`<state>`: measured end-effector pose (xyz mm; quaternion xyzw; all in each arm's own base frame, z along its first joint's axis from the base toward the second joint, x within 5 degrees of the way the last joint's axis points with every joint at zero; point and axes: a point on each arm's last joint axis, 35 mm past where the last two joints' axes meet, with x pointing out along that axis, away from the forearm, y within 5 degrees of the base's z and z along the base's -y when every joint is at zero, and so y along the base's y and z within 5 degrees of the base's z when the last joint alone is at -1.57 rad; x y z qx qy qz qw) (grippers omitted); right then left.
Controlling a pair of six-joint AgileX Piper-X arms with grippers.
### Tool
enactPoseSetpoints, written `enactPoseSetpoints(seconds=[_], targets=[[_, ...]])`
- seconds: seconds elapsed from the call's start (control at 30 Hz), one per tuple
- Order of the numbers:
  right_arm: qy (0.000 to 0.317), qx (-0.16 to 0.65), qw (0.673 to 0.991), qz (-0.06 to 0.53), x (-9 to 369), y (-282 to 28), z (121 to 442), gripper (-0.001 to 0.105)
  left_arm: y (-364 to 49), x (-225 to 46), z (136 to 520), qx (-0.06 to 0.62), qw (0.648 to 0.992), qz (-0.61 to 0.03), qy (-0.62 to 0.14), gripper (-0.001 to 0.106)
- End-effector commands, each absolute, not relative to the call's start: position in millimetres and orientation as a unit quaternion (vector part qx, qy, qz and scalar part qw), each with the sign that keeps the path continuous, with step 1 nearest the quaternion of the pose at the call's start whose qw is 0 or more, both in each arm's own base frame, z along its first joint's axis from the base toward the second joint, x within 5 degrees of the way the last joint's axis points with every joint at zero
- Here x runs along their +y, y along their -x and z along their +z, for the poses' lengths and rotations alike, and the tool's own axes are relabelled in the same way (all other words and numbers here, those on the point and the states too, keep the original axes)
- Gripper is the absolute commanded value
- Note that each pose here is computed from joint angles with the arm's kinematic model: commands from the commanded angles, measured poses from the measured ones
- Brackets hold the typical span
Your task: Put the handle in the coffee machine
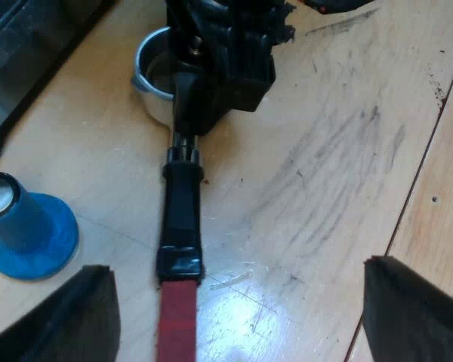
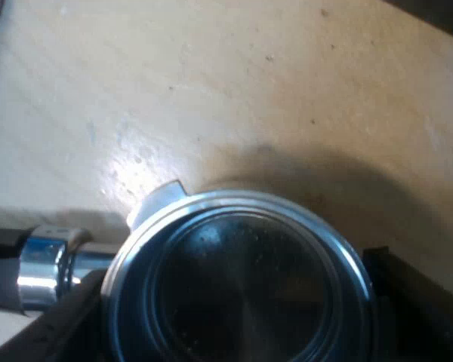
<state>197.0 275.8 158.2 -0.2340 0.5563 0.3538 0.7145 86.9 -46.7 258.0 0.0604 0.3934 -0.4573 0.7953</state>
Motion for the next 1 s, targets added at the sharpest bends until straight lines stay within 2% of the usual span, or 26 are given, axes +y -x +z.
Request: enactPoseSetpoints(seconds=[0.03,0.23,0.57,1.0], targets=[[0.232,0.548,0.718,0.361,272.9,-196.5,173.0,0.000,-88.0,-47.0,258.8,0.392,0.797,-0.456,-0.061,0.069],[0.233,0.548,0.718,0.361,265.2,-191.0,190.0,0.000,-88.3,-47.1,262.2,0.387,0.799,-0.456,-0.063,0.069],[0.232,0.547,0.719,0.362,249.9,-179.8,219.8,0.000,-89.0,-47.4,287.6,0.330,0.807,-0.477,-0.112,0.069],[0.219,0.518,0.743,0.364,239.2,-172.9,273.0,0.000,-83.4,-46.4,316.9,0.306,0.811,-0.486,-0.114,0.069]])
